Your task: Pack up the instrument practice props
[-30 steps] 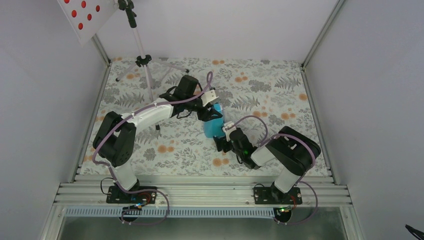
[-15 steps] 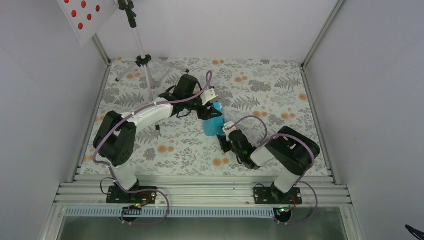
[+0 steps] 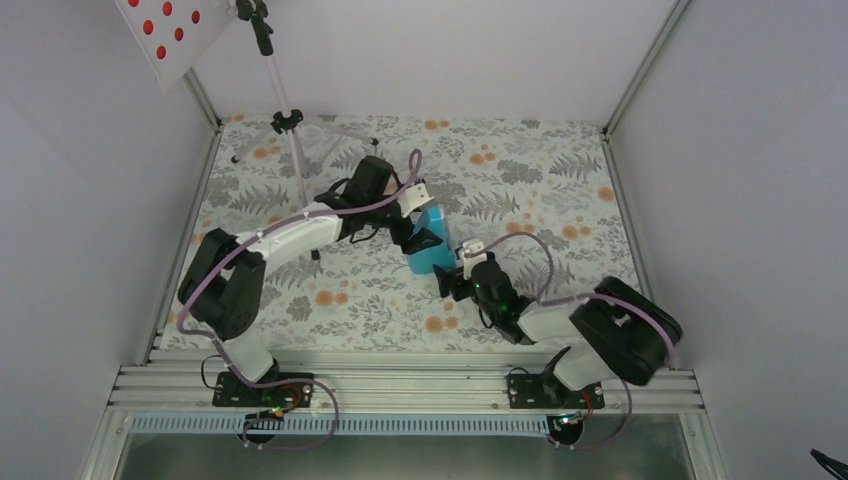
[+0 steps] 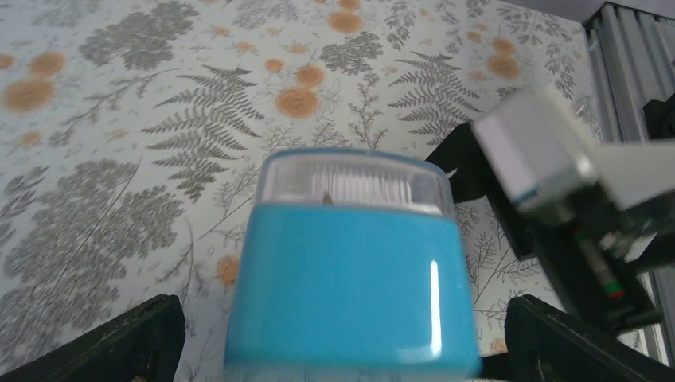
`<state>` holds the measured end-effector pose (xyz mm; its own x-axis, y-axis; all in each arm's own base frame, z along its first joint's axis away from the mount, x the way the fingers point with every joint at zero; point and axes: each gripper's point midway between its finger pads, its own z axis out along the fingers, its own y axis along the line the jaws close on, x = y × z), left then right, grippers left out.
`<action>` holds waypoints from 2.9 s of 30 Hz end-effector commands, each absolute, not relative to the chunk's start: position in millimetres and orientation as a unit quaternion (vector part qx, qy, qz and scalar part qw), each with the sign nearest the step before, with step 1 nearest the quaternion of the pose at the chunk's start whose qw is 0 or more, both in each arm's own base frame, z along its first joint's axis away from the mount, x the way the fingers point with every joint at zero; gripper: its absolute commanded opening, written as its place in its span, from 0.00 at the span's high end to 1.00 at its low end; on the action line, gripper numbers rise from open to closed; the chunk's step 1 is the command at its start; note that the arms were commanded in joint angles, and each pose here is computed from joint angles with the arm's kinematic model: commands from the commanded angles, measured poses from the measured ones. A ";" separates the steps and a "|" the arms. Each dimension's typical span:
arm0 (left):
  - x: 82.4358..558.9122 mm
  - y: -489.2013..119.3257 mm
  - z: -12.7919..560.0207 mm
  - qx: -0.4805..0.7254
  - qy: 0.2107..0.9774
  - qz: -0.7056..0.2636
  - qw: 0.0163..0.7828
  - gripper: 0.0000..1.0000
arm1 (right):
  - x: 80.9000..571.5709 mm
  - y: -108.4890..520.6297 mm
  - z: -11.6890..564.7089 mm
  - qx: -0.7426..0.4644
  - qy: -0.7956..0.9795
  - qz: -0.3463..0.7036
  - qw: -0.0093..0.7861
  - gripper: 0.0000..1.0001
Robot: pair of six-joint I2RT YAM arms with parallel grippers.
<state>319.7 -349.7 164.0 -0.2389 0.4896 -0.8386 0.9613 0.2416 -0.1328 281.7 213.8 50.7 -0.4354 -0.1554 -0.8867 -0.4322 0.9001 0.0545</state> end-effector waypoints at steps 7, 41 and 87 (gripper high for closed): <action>331.0 -263.7 295.6 0.340 0.724 -0.267 0.538 0.00 | 270.8 204.1 140.4 -0.121 0.809 0.196 0.540 0.00; 317.5 -35.2 219.0 -0.080 0.840 -0.214 0.492 0.00 | 403.3 135.7 155.8 -0.015 0.851 0.026 0.524 0.29; 416.7 -128.3 208.9 -0.050 0.796 -0.301 0.523 0.98 | 352.6 130.2 297.8 -0.083 0.752 0.243 0.608 0.00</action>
